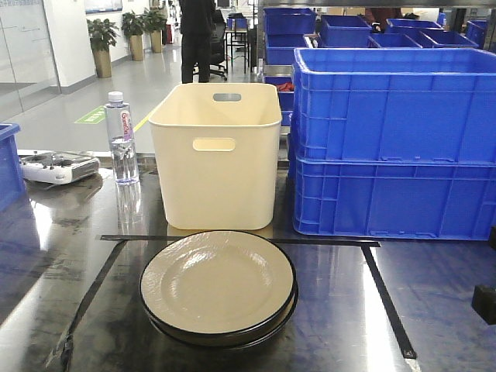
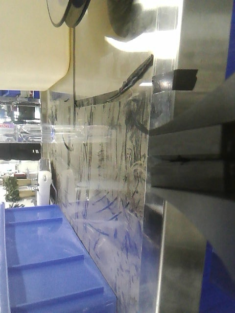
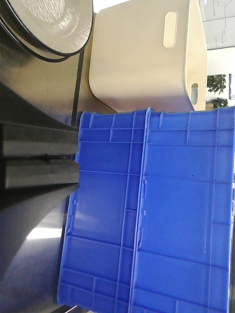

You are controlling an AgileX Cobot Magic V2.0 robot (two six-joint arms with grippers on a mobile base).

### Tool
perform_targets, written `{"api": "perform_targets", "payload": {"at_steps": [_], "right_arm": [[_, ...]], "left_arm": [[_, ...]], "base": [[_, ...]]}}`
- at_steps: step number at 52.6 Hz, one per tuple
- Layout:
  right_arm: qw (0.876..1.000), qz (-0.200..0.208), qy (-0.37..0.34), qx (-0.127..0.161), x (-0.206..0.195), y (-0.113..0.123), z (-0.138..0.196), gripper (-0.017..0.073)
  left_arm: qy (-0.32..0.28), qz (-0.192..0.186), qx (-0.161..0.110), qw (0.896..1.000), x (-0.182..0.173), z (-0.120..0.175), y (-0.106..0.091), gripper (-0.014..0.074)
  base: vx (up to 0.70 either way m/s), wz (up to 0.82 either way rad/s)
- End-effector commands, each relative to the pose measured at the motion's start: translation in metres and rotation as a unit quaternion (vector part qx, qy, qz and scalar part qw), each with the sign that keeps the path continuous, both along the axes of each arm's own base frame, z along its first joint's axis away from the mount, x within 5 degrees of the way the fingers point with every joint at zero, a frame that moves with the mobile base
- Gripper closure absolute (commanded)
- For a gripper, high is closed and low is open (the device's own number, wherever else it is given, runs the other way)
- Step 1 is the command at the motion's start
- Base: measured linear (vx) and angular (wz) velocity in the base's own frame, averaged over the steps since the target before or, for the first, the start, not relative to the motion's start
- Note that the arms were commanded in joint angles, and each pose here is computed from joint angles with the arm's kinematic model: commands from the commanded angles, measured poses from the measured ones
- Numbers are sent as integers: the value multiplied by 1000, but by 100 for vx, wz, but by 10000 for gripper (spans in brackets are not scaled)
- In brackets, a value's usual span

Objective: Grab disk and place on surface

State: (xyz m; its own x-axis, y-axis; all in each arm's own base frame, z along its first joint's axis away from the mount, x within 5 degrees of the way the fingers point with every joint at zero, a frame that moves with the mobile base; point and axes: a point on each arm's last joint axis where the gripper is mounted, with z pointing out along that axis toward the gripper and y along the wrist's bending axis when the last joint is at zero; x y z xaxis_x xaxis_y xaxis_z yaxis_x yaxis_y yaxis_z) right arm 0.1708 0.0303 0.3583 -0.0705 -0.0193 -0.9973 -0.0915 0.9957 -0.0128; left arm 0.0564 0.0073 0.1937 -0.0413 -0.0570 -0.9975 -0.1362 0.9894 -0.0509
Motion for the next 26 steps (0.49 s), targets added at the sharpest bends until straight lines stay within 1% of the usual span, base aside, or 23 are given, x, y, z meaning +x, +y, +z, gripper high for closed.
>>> {"api": "perform_targets", "payload": {"at_steps": [1,2,3,6,10,12,14,16,17,18,19,20,21,24,25,26], "right_arm": [[1000,9,-23,-3,-2,1,13,566],[1000,9,-23,-2,-2,1,13,566],[1000,9,-21,5,-3,1,13,566],[999,14,-16,39,-3,2,12,566],[996,37,-16,78,-3,6,13,566],[995,50,-17,85,-4,9,14,566],[994,62,-20,82,-4,11,15,566],[994,85,-25,64,-5,15,15,566],[994,93,-26,51,-6,16,15,566],[994,107,-27,24,-6,18,14,566],[993,113,-22,29,-7,20,14,566],[992,121,-21,8,-7,21,13,566],[992,124,-14,21,-7,21,12,566],[992,123,7,31,-7,21,8,566],[992,121,10,19,-7,21,7,566],[992,117,17,39,-7,20,7,566]], "left_arm": [[-41,2,7,999,0,5,0,596],[-41,2,7,999,0,5,0,596],[-41,2,7,999,0,5,0,596],[-41,2,7,999,0,5,0,596],[-41,2,7,999,0,5,0,596],[-41,2,7,999,0,5,0,596],[-41,2,7,999,0,5,0,596],[-41,2,7,999,0,5,0,596],[-41,2,7,999,0,5,0,596],[-41,2,7,999,0,5,0,596],[-41,2,7,999,0,5,0,596],[-41,2,7,999,0,5,0,596],[-41,2,7,999,0,5,0,596],[-41,2,7,999,0,5,0,596],[-41,2,7,999,0,5,0,595],[-41,2,7,999,0,5,0,595]], "base": [[0,0],[0,0],[0,0],[0,0],[0,0],[0,0],[0,0],[0,0],[0,0],[0,0],[0,0],[0,0],[0,0],[0,0],[0,0],[0,0]]}}
